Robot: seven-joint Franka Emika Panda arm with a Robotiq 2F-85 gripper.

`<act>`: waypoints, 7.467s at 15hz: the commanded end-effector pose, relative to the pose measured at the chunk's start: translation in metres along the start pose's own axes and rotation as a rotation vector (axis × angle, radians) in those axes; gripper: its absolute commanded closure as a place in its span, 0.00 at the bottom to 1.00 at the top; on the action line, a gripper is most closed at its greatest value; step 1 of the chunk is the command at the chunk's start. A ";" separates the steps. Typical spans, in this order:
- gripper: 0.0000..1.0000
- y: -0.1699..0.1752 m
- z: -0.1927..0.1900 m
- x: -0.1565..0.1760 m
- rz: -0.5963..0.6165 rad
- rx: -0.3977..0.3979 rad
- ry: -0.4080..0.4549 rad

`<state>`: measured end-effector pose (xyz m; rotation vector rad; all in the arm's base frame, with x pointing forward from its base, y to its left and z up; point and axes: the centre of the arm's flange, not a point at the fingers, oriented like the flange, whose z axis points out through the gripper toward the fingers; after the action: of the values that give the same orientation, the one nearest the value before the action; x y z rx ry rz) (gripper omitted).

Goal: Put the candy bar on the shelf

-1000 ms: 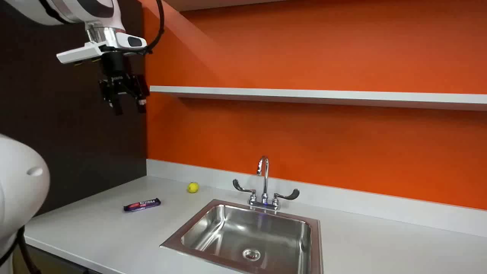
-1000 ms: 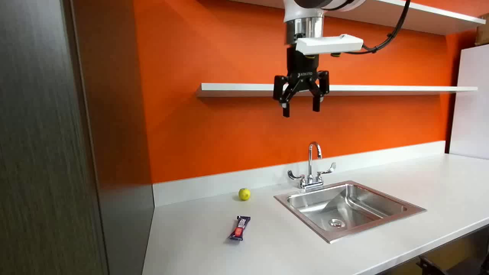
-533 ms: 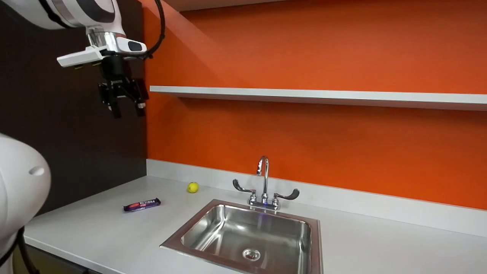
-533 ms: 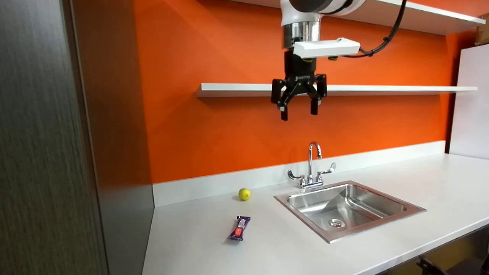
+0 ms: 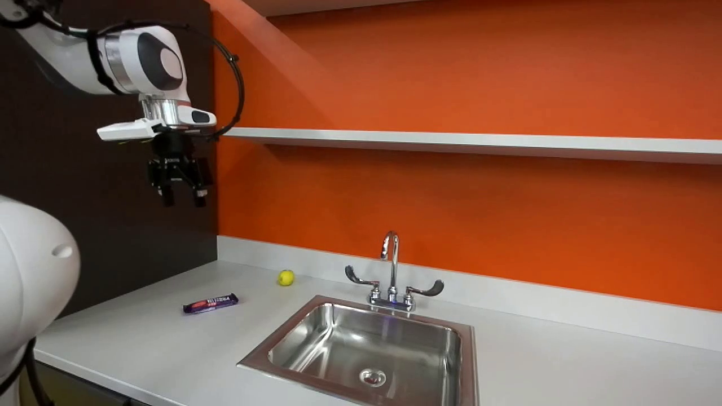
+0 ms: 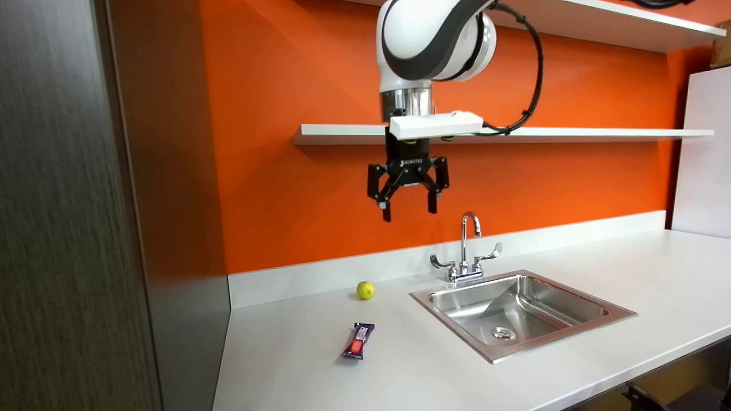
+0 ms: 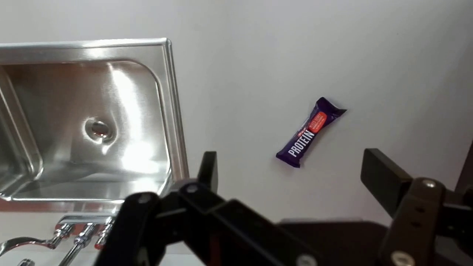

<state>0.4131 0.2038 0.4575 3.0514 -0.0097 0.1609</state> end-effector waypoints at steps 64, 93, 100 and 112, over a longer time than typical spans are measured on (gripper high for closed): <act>0.92 -0.068 0.289 0.132 0.658 0.027 -0.089; 0.93 0.027 -0.069 0.020 0.252 0.017 0.374; 0.93 0.034 -0.172 0.030 0.241 -0.005 0.529; 0.93 0.026 -0.234 0.136 0.188 -0.034 0.600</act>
<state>0.4851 0.1832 0.6870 2.8511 -0.3059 1.0906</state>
